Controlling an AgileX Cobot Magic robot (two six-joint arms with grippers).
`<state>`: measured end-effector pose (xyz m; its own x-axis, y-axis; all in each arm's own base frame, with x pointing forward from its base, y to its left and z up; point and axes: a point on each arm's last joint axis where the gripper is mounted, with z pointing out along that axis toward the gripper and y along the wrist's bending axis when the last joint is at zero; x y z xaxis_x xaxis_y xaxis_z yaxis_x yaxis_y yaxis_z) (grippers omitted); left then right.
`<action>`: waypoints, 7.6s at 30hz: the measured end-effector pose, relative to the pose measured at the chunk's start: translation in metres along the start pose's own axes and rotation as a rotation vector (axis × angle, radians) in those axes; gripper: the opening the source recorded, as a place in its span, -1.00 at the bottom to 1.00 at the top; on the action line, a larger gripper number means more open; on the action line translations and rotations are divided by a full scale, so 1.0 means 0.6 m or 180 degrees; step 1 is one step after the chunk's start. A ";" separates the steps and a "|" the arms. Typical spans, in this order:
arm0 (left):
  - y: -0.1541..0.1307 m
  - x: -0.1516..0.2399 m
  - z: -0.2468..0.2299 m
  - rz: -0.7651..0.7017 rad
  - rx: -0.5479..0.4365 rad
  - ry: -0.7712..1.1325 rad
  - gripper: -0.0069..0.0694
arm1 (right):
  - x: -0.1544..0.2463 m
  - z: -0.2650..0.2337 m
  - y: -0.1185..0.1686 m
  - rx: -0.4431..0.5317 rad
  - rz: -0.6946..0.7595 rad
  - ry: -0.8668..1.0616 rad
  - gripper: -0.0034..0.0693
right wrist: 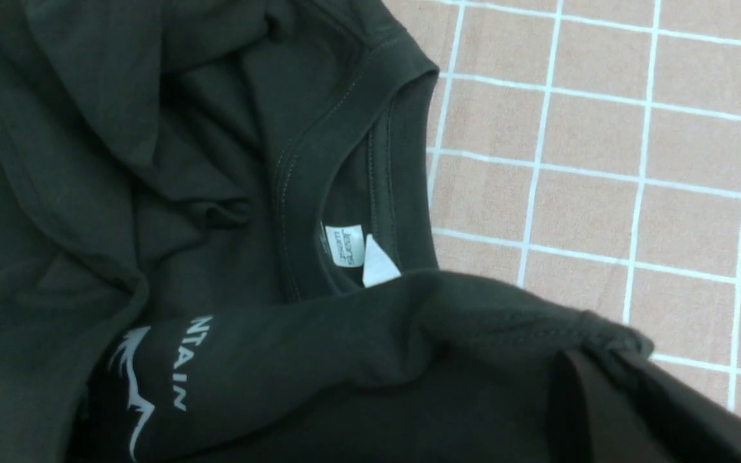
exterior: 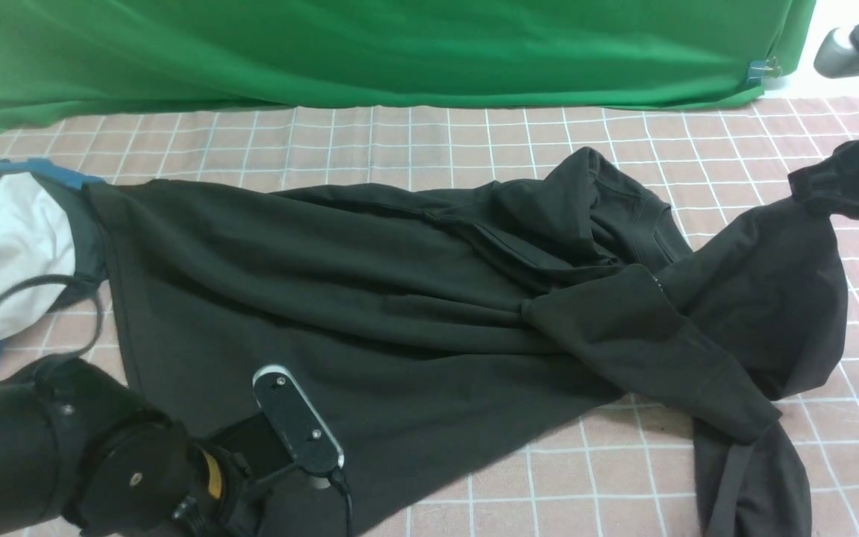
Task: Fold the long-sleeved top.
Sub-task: Spread the long sleeves with your arms and place them on the tabletop
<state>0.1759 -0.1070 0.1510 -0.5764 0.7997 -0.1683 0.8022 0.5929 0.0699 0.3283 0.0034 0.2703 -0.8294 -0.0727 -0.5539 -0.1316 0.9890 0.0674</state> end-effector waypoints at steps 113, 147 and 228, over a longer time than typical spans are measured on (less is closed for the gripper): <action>0.071 0.043 -0.277 -0.1191 -0.0307 -0.1169 -0.73 | 0.122 -0.163 0.006 0.0092 0.0164 -0.0171 -0.82; 0.085 0.051 -0.141 -0.1367 -0.0343 -0.0979 -0.73 | 0.057 0.089 -0.071 0.0329 0.0514 0.0097 -0.70; 0.086 0.038 -0.130 -0.1498 -0.0149 -0.1069 -0.73 | 0.017 -0.062 -0.004 0.0324 0.0644 0.0506 0.67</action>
<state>0.1920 -0.0508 0.2272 -0.7821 0.3796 -0.4942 0.4595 0.8870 -0.0459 0.3003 -0.0044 0.2953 -0.9092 0.1165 -0.3998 0.0941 0.9927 0.0753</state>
